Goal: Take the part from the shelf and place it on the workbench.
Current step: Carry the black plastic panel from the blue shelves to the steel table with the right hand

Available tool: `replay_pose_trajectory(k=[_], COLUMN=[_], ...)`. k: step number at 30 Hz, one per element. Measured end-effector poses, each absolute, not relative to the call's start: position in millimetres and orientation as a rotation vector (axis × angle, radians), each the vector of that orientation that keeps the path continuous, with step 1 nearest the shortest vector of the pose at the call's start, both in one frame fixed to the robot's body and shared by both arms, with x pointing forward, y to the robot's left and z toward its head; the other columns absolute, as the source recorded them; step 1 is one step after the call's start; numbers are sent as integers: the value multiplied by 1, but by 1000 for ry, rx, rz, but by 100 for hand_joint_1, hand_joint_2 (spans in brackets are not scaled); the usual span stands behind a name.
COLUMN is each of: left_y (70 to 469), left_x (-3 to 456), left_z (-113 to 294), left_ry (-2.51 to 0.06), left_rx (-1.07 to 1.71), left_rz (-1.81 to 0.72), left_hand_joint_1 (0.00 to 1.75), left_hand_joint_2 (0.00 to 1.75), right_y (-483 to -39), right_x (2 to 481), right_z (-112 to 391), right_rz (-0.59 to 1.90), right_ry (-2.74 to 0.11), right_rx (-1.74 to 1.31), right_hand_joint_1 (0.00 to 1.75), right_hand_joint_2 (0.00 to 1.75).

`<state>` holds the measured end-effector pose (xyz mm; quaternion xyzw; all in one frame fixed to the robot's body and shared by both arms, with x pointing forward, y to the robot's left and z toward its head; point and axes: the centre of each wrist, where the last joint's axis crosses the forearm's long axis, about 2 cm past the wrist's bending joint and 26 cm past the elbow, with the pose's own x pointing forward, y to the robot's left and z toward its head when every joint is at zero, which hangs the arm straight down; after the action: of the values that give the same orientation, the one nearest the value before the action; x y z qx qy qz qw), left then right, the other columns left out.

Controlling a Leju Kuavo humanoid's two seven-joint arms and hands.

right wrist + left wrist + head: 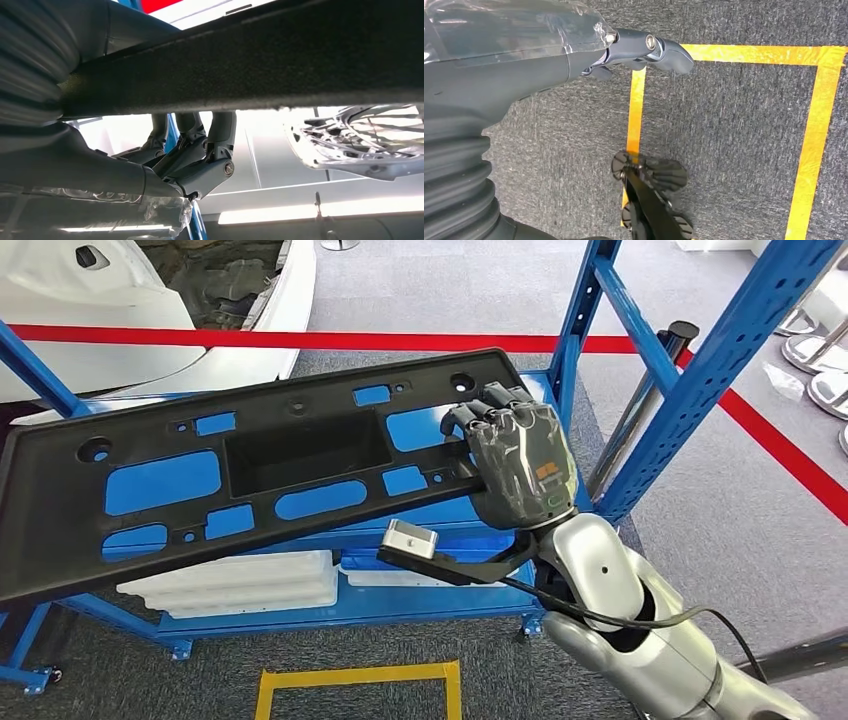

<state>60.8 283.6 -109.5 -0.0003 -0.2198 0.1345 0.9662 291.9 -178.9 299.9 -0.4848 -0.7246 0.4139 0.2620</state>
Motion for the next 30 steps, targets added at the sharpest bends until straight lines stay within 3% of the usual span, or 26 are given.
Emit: replay_pose_trajectory(k=[30], left_y=[284], left_x=[60], left_z=[-110], left_ry=[-442], left_rx=[6], left_rz=[273], left_hand_joint_1=[0], left_hand_joint_2=[175], right_y=[-179], right_x=[292], right_z=[299], right_rz=[1128], right_ry=[-1953], right_rx=[-1292], right_hand_joint_1=[175], right_hand_joint_2=[175])
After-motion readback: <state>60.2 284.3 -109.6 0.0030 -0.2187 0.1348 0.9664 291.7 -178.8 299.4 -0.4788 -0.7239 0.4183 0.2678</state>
